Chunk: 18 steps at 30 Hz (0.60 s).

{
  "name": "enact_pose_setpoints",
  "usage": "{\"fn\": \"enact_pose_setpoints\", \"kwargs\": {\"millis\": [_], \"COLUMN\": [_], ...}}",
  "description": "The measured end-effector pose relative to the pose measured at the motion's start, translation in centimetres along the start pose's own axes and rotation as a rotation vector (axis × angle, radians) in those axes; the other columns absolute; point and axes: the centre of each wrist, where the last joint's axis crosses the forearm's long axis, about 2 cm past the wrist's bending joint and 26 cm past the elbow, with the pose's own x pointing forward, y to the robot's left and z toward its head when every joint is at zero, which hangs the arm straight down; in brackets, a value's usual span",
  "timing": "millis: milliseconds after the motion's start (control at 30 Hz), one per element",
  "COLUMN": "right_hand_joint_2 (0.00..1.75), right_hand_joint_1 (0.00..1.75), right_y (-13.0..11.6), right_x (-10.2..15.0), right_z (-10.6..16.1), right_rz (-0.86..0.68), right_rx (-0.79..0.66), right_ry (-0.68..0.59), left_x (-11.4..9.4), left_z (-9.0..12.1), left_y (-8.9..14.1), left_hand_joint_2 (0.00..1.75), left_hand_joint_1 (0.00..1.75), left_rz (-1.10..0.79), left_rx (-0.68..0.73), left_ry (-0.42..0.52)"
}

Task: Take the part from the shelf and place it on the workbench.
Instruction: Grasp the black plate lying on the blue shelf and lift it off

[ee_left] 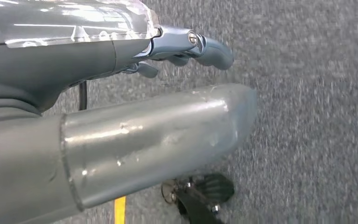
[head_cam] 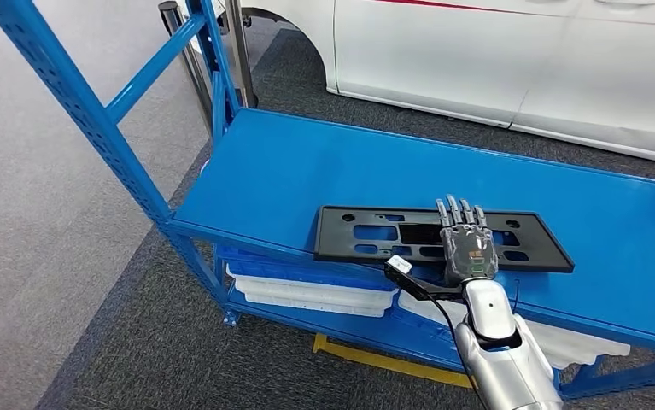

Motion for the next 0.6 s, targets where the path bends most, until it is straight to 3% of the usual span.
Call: {"fn": "enact_pose_setpoints", "kwargs": {"millis": [100, 233, 567, 600], "right_hand_joint_2": [1.75, 1.75, 1.75, 1.75], "right_hand_joint_1": [0.0, 1.34, 1.36, 1.44], "right_y": [0.0, 0.5, 1.5, 1.6], "right_x": [0.3, 0.4, 0.1, 0.0], "right_z": [-0.2, -0.1, 0.0, 0.0], "right_rz": [-0.004, 0.002, 0.021, 0.022], "right_rx": [0.004, 0.032, 0.085, 0.088], "right_ry": [-0.002, 0.009, 0.029, 0.029], "left_x": [0.0, -0.2, -0.2, -0.2], "left_z": [0.0, 0.1, 0.0, 0.0], "left_y": [0.0, 0.1, 0.4, 0.4], "left_hand_joint_2": [0.0, 0.0, 0.0, 0.0], "left_hand_joint_1": [0.0, 0.0, 0.0, 0.0], "left_rz": [0.0, -0.002, -0.006, -0.006], "left_rx": [0.0, 0.001, 0.004, 0.004], "left_ry": [0.0, 0.007, 0.008, 0.008]}}
